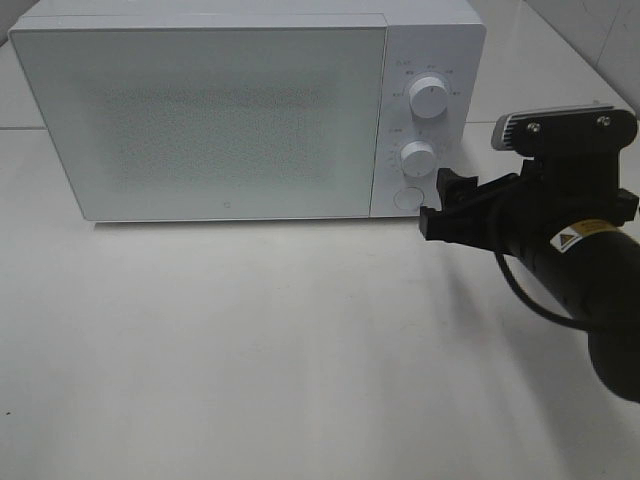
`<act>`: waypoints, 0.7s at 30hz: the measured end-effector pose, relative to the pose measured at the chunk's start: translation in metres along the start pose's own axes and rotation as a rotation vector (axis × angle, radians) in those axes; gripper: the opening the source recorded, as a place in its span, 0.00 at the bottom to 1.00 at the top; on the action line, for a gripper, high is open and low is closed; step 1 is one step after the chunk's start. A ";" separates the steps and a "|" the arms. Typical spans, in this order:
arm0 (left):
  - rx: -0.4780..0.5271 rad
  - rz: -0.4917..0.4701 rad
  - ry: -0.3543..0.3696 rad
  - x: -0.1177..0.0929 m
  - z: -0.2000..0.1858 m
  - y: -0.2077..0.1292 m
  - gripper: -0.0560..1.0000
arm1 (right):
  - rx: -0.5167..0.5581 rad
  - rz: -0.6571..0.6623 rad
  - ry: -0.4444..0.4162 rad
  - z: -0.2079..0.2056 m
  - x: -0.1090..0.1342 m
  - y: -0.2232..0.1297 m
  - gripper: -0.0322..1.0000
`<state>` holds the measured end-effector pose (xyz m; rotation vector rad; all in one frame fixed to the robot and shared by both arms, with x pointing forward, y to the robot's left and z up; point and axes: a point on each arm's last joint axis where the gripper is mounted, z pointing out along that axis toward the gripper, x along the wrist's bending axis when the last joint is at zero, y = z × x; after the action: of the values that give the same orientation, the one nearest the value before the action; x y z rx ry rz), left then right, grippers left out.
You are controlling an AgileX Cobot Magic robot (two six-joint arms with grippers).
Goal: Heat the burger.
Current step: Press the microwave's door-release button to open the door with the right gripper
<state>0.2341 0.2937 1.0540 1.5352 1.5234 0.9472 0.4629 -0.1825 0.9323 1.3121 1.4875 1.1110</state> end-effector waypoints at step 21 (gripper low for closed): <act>0.000 0.000 0.000 0.000 0.000 0.000 0.97 | 0.059 0.077 -0.033 0.007 0.035 -0.026 0.77</act>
<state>0.2341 0.2937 1.0540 1.5352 1.5234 0.9472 0.4593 -0.1482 0.9041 1.4320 1.4661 1.0968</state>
